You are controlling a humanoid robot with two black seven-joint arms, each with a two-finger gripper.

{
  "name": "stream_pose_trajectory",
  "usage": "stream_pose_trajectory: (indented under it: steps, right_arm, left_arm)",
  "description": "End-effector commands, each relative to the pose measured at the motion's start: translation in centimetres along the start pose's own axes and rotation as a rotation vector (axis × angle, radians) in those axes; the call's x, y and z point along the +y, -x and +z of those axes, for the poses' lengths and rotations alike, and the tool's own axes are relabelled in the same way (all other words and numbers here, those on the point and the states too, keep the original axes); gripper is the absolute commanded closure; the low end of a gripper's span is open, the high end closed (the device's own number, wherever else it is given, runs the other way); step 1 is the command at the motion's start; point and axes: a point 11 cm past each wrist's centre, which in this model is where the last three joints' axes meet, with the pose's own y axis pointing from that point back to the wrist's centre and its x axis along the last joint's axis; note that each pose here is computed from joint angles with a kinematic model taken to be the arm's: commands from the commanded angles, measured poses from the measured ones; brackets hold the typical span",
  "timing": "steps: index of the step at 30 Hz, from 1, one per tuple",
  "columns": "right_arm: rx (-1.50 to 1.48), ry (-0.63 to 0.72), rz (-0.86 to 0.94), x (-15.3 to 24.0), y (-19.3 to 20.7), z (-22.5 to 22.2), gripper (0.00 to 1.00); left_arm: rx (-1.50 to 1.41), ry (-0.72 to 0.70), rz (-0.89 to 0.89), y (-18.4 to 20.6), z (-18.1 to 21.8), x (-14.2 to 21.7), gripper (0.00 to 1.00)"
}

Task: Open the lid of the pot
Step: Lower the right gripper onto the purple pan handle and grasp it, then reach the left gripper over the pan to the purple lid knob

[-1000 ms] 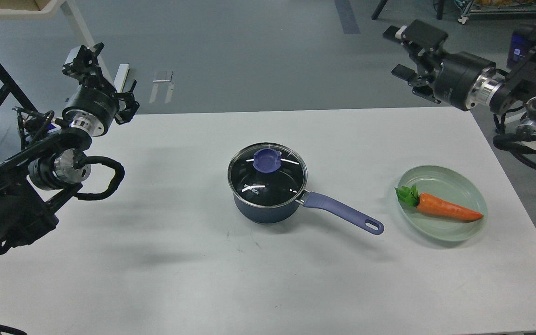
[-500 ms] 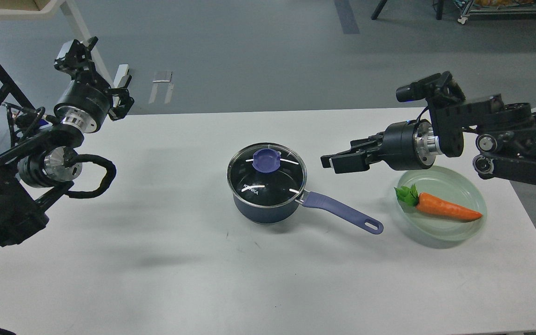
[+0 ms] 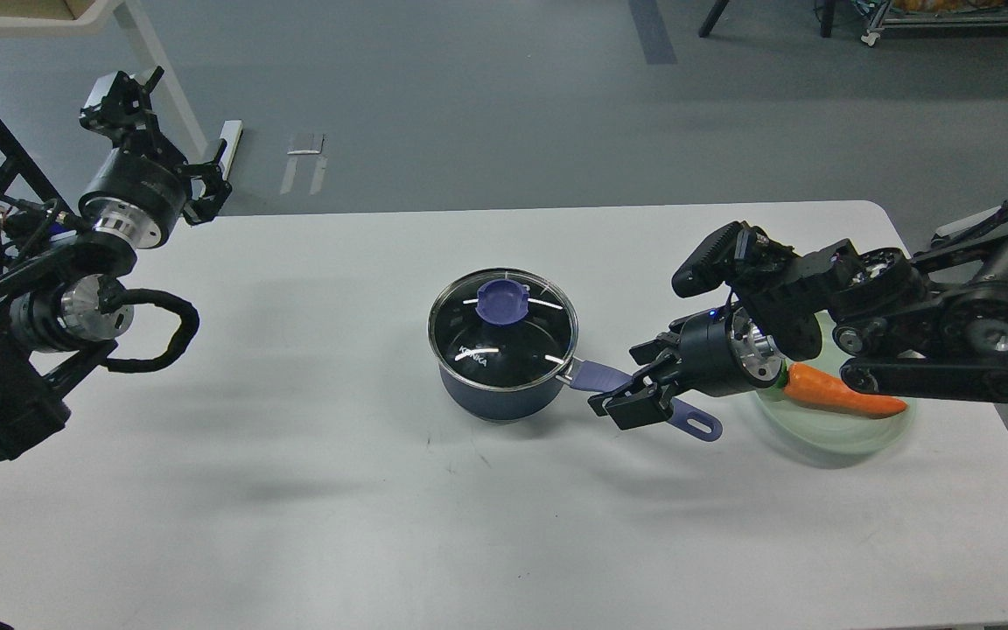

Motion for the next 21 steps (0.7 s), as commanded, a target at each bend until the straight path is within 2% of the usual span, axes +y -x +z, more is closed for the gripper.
stream_pose_trajectory:
  steps: [1,5,10,16,21]
  right_arm:
    - [0.003,0.007,-0.025,-0.07,0.97,0.31,0.27]
    - [0.0,0.012,-0.033,-0.07,1.48,0.5,0.31]
    - [0.006,0.005,-0.035,-0.2,1.58,0.27,0.53]
    - [0.022,0.007,-0.04,-0.19,1.59,0.31,0.62]
    - [0.032,0.011,-0.042,-0.08,1.67,0.45,0.74]
  left_arm:
    - [-0.002,0.005,0.0,-0.11,0.29,-0.01,0.01]
    - [-0.007,0.008,0.005,-0.39,0.51,0.04,0.01]
    - [-0.007,0.005,0.002,-0.27,0.41,0.04,0.01]
    - [-0.012,0.007,0.002,-0.34,0.54,0.04,0.01]
    - [-0.058,0.012,-0.032,0.47,1.18,-0.32,0.01]
